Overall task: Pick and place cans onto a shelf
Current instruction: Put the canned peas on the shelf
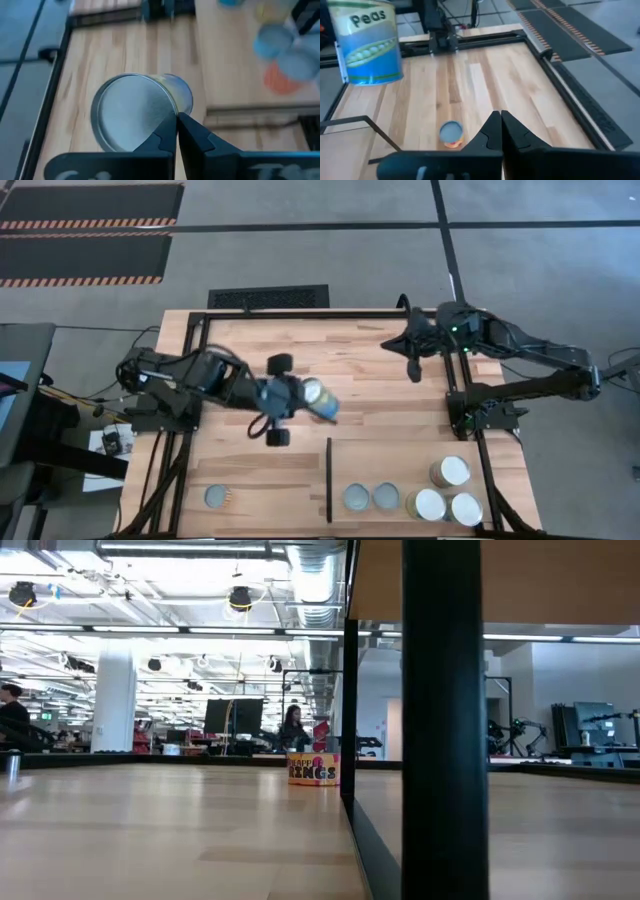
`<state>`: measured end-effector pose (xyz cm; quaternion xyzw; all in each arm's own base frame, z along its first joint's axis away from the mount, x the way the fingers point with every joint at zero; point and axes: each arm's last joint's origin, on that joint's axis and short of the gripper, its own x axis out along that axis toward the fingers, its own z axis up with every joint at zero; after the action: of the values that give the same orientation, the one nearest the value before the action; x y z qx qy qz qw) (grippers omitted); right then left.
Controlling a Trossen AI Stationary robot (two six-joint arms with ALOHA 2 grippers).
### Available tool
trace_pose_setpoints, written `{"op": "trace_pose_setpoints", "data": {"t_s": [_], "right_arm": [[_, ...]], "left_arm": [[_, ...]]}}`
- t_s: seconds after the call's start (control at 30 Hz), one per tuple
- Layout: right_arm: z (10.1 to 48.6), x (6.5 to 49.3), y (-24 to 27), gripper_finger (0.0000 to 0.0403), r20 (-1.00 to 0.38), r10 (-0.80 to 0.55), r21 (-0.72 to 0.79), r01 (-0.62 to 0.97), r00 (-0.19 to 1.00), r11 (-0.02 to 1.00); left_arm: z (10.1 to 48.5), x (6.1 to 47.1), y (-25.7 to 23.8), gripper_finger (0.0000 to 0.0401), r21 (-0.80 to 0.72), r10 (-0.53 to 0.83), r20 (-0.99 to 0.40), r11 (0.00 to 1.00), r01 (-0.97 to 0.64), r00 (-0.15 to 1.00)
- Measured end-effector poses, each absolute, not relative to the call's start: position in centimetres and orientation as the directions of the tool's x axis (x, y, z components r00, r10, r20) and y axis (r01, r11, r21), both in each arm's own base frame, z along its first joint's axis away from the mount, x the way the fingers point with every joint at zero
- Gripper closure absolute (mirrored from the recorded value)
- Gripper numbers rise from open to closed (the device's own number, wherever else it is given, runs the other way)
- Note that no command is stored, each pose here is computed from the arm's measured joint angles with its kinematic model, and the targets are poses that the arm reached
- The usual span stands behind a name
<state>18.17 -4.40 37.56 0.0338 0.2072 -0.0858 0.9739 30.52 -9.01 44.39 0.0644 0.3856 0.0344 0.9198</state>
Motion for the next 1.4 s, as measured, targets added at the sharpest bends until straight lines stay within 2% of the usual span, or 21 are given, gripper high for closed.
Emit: {"op": "trace_pose_setpoints", "data": {"t_s": [0.17,0.57,1.1,1.4], "right_arm": [[38.1,16.9,-5.1,0.0398,-0.38,-0.203,0.029,0.231,0.902,0.973],[37.4,15.9,-5.9,0.0398,-0.461,-0.246,0.095,0.323,0.853,0.942],[37.4,16.2,-5.1,0.0396,-0.457,-0.199,0.107,0.275,0.867,0.955],[37.5,16.4,-4.6,0.0396,-0.449,-0.174,0.106,0.246,0.876,0.963]], "left_arm": [[45.2,32.7,-8.4,0.0401,0.128,0.047,-0.597,0.991,0.037,0.801],[41.2,38.6,-12.1,0.0401,0.062,-0.026,-0.546,0.996,0.071,0.837],[36.2,41.1,-15.6,0.0401,0.067,-0.058,-0.64,0.989,0.131,0.766],[35.5,41.7,-15.7,0.0401,0.031,-0.102,-0.659,0.986,0.163,0.745]]}}
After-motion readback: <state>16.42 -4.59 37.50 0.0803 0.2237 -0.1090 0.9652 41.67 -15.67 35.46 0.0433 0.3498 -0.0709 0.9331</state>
